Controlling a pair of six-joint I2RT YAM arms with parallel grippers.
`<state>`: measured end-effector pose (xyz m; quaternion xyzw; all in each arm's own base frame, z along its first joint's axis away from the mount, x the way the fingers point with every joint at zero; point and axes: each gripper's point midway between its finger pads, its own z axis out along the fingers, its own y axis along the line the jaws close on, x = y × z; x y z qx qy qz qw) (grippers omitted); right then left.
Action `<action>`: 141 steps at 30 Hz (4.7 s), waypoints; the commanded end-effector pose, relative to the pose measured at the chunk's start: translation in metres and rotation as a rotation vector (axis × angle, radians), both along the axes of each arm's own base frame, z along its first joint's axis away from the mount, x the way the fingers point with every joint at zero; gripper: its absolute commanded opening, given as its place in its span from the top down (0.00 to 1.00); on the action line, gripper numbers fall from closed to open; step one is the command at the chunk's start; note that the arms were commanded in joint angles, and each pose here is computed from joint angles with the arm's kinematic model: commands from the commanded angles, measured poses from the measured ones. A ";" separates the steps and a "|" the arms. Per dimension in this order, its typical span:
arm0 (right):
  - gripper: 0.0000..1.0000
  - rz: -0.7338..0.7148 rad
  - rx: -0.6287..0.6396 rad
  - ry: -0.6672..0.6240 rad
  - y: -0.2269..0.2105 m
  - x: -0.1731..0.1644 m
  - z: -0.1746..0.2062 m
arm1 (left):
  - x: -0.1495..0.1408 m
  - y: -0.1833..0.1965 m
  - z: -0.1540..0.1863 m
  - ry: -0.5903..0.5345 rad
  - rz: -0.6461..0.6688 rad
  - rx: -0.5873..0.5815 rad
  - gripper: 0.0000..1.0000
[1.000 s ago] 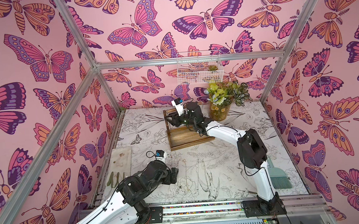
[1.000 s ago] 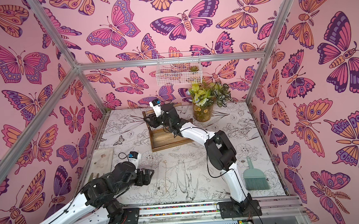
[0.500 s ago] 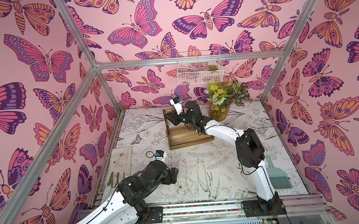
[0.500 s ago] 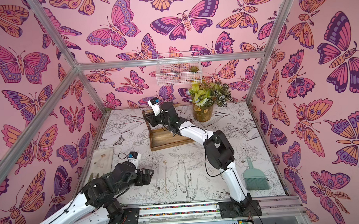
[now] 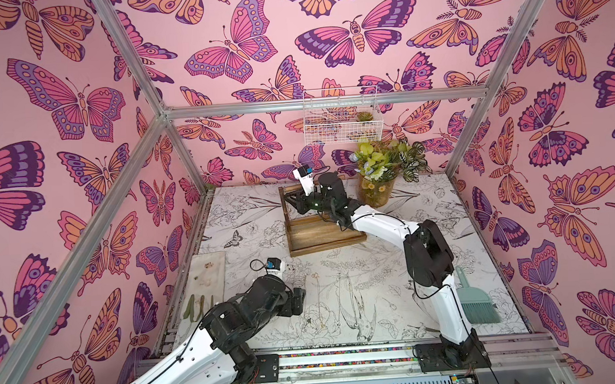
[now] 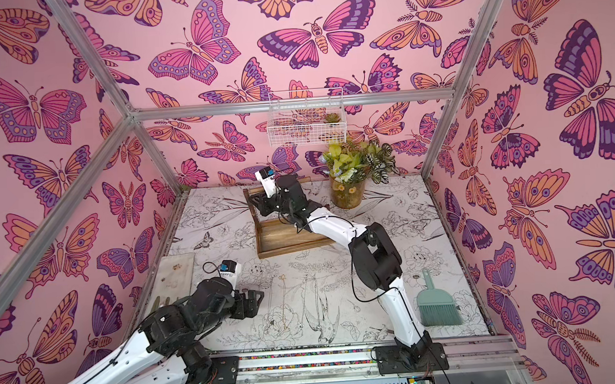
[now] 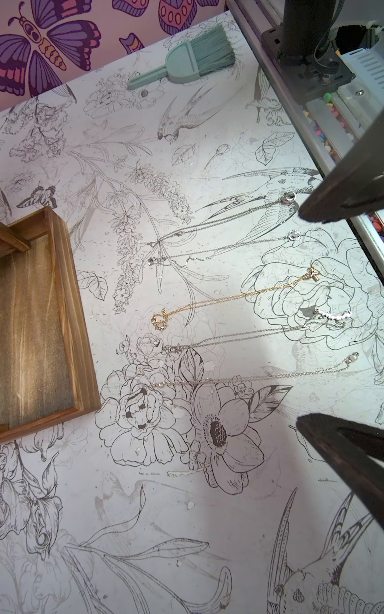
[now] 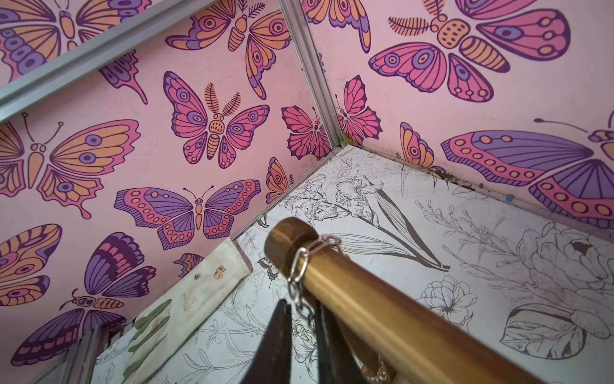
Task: Take the necklace off the jewelry display stand
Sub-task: Take off the necklace from the stand.
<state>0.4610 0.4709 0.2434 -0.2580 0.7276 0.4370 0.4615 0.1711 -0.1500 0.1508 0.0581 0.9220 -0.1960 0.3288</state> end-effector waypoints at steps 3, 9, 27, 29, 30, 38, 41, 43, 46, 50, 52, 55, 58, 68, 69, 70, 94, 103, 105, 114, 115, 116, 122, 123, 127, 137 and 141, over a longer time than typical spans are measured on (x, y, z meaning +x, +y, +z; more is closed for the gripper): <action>0.69 -0.023 0.011 -0.005 -0.003 0.006 0.001 | -0.006 0.007 -0.013 0.030 -0.001 0.026 0.08; 0.68 0.011 0.031 0.002 0.002 0.004 0.000 | -0.008 0.008 -0.014 0.033 -0.002 0.025 0.08; 0.91 0.035 0.061 0.017 0.006 0.001 -0.001 | -0.011 0.013 -0.016 0.033 -0.009 0.037 0.08; 0.96 0.025 0.060 0.011 0.004 0.002 0.001 | -0.012 0.013 -0.016 0.034 -0.008 0.038 0.08; 0.98 0.021 0.060 0.010 0.003 0.002 0.002 | -0.012 0.014 -0.017 0.035 -0.007 0.037 0.08; 1.00 -0.073 0.036 -0.009 -0.018 0.010 0.007 | -0.012 0.014 -0.016 0.034 -0.003 0.033 0.08; 1.00 -0.120 0.036 -0.024 -0.033 0.013 0.012 | -0.012 0.014 -0.016 0.035 -0.001 0.032 0.08; 1.00 -0.142 0.036 -0.032 -0.043 0.015 0.015 | -0.012 0.014 -0.016 0.036 0.000 0.032 0.08; 1.00 -0.162 0.043 -0.041 -0.056 0.017 0.021 | -0.012 0.014 -0.017 0.037 0.003 0.030 0.08; 1.00 -0.179 0.038 -0.063 -0.069 0.016 0.031 | -0.011 0.012 -0.017 0.038 -0.001 0.028 0.08; 1.00 -0.192 0.029 -0.076 -0.077 0.015 0.036 | -0.010 0.010 -0.017 0.038 -0.006 0.028 0.08; 1.00 -0.209 0.017 -0.082 -0.090 0.016 0.040 | -0.008 0.006 -0.017 0.039 -0.014 0.027 0.08; 1.00 -0.229 -0.006 -0.090 -0.101 0.017 0.042 | -0.005 0.001 -0.017 0.038 -0.021 0.021 0.08; 1.00 -0.326 -0.060 -0.095 -0.154 0.025 0.053 | 0.007 -0.019 -0.014 0.030 -0.055 0.013 0.08; 1.00 -0.331 -0.067 -0.091 -0.158 0.026 0.053 | 0.009 -0.021 -0.013 0.028 -0.058 0.012 0.08; 1.00 -0.338 -0.075 -0.089 -0.162 0.027 0.054 | 0.011 -0.024 -0.012 0.024 -0.061 0.011 0.08; 1.00 -0.513 -0.130 -0.059 -0.249 0.039 0.062 | 0.035 -0.070 -0.004 0.002 -0.152 -0.024 0.08; 1.00 -0.467 -0.151 -0.070 -0.251 0.019 0.083 | 0.043 -0.085 0.005 -0.040 -0.198 -0.041 0.06; 1.00 -0.459 -0.146 -0.071 -0.253 0.012 0.091 | 0.047 -0.090 0.008 -0.053 -0.209 -0.043 0.06; 1.00 -0.373 -0.112 -0.098 -0.249 -0.034 0.140 | 0.066 -0.117 0.026 -0.143 -0.282 -0.050 0.00; 1.00 -0.362 -0.111 -0.101 -0.248 -0.041 0.145 | 0.069 -0.122 0.029 -0.159 -0.295 -0.055 0.00; 1.00 -0.352 -0.112 -0.100 -0.248 -0.047 0.149 | 0.072 -0.127 0.033 -0.175 -0.309 -0.060 0.00; 1.00 -0.317 -0.118 -0.107 -0.250 -0.086 0.168 | 0.089 -0.157 0.063 -0.267 -0.390 -0.088 0.00; 1.00 -0.316 -0.117 -0.107 -0.252 -0.091 0.171 | 0.094 -0.165 0.055 -0.260 -0.404 -0.075 0.00; 1.00 -0.293 -0.110 -0.101 -0.251 -0.111 0.180 | 0.108 -0.180 0.073 -0.325 -0.432 -0.095 0.00; 1.00 -0.244 -0.061 -0.088 -0.247 -0.152 0.197 | 0.119 -0.208 0.118 -0.479 -0.504 -0.206 0.00; 1.00 -0.244 -0.049 -0.085 -0.251 -0.165 0.201 | 0.116 -0.219 0.128 -0.523 -0.561 -0.237 0.01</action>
